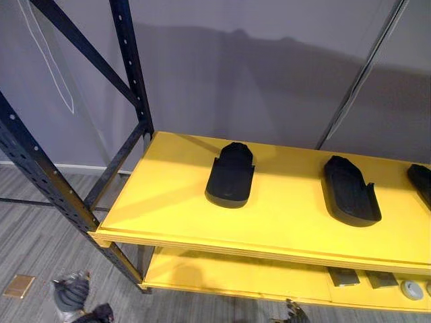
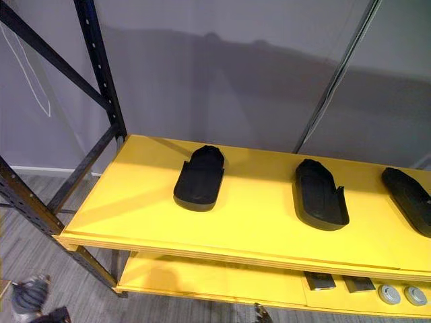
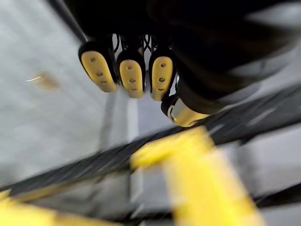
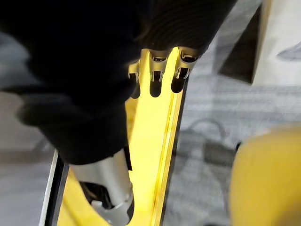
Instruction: Walk over and take plastic housings, then place them on the shelf
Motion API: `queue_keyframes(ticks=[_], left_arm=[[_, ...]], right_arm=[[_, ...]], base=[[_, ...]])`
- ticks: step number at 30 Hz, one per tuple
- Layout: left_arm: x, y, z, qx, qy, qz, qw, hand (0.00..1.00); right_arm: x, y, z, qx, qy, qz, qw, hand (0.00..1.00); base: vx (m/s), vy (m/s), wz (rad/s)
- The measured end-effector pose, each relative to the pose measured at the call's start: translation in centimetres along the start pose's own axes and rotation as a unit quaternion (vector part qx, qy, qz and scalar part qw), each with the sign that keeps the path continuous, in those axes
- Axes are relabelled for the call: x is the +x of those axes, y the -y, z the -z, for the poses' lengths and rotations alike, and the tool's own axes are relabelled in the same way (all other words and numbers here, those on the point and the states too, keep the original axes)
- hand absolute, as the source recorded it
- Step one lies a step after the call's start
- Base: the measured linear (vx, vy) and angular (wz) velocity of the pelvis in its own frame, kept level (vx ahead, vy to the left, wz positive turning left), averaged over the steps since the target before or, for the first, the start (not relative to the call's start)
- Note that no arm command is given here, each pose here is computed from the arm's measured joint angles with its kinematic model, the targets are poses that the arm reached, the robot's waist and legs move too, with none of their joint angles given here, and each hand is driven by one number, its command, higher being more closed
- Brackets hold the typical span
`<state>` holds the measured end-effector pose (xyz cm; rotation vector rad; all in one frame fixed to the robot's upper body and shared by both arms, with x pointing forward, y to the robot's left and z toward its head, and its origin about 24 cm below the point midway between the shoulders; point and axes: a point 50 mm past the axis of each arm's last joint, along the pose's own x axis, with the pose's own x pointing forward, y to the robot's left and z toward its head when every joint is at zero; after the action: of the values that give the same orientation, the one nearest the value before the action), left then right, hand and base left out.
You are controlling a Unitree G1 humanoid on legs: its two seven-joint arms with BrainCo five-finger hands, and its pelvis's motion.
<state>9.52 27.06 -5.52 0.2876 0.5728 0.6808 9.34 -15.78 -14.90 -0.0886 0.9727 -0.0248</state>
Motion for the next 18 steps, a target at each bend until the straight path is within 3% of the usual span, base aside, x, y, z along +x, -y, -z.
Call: queue_keyframes(ticks=[3, 18], left_arm=[[0.0, 2.4, 2.3, 0.013, -0.053, 0.059, 0.997, 0.00], [-0.8, 6.5, 6.5, 0.049, -0.156, 0.134, 0.977, 0.00]], right_arm=[[0.1, -0.6, -0.3, 0.006, 0.004, -0.006, 1.000, 0.00], [0.5, 1.0, -0.3, 0.032, -0.007, 0.034, 0.999, 0.00]], base=[[0.08, 0.049, -0.02], [-0.03, 0.009, -0.13]])
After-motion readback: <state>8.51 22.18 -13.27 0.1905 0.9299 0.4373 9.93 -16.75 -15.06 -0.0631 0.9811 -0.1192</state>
